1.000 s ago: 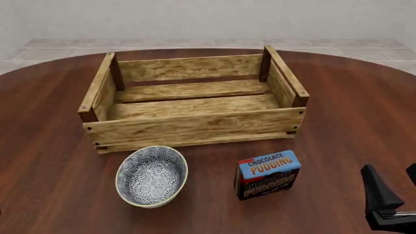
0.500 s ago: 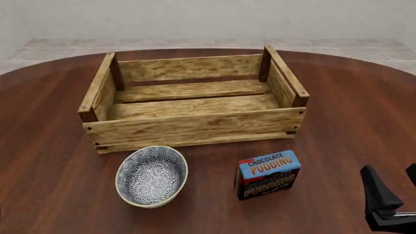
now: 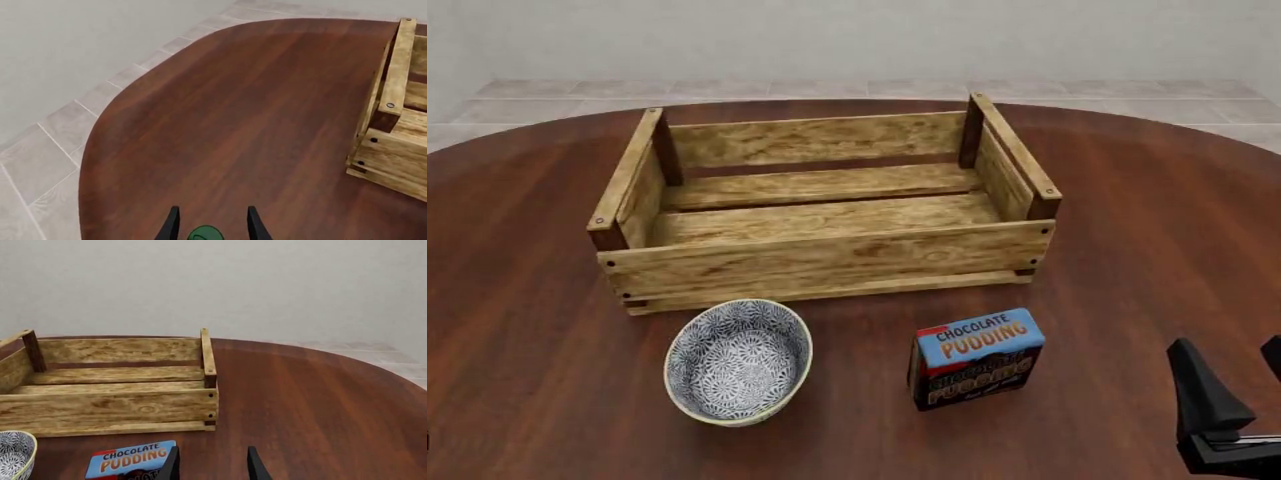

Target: Pick up the salad dressing and put it in the tray.

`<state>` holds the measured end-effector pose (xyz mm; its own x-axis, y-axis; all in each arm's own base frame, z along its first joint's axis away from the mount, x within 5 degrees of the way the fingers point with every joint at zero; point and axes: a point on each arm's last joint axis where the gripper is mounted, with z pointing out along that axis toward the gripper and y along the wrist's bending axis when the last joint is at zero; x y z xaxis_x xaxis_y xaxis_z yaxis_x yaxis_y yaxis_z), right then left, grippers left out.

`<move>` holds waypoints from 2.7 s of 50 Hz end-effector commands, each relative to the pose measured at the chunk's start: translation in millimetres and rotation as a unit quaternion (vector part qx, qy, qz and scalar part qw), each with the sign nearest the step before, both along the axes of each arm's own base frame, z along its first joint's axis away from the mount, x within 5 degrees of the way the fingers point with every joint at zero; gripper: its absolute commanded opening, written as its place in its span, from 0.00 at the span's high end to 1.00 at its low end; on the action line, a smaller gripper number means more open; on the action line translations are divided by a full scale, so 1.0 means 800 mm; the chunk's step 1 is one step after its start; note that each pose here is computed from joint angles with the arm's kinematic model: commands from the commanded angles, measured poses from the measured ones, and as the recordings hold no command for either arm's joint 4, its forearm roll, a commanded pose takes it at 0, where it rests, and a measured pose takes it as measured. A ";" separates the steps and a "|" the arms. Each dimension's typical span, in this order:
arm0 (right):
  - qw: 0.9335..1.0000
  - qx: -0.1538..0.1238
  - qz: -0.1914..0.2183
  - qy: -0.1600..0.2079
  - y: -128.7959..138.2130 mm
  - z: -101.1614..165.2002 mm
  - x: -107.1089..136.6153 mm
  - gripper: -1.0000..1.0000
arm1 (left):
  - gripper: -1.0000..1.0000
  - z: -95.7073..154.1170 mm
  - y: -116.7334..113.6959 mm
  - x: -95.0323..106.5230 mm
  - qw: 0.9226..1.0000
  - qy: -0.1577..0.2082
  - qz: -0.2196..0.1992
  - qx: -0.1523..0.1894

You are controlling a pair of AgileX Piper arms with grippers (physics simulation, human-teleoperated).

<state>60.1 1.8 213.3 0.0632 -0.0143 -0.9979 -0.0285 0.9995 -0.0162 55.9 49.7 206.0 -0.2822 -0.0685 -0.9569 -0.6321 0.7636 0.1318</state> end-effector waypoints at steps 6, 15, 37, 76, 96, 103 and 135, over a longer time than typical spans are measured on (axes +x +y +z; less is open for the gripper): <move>1.000 0.002 -0.001 0.000 0.000 0.000 0.000 0.00 | 0.00 -0.025 0.005 0.003 1.000 0.025 0.005 -0.001; 1.000 0.002 -0.001 -0.001 0.000 -0.001 -0.001 0.00 | 0.00 -0.028 0.008 0.005 0.999 0.038 0.007 -0.003; 1.000 0.002 -0.002 -0.002 0.000 0.000 -0.002 0.00 | 0.00 -0.035 0.005 0.002 0.998 0.068 0.002 -0.012; 1.000 0.005 -0.009 -0.002 -0.001 -0.001 -0.004 0.00 | 1.00 -0.030 -0.002 0.001 0.999 0.045 -0.017 -0.004; 1.000 0.007 -0.011 -0.003 -0.002 0.000 -0.003 0.00 | 1.00 -0.015 -0.023 -0.010 0.997 0.004 -0.079 0.006; 1.000 0.007 -0.011 -0.003 -0.002 0.000 -0.003 0.00 | 1.00 0.006 -0.029 -0.013 0.995 -0.018 -0.099 0.010; 1.000 0.007 -0.011 -0.002 -0.002 0.000 -0.003 0.00 | 1.00 0.103 -0.046 -0.015 0.970 -0.088 -0.218 0.052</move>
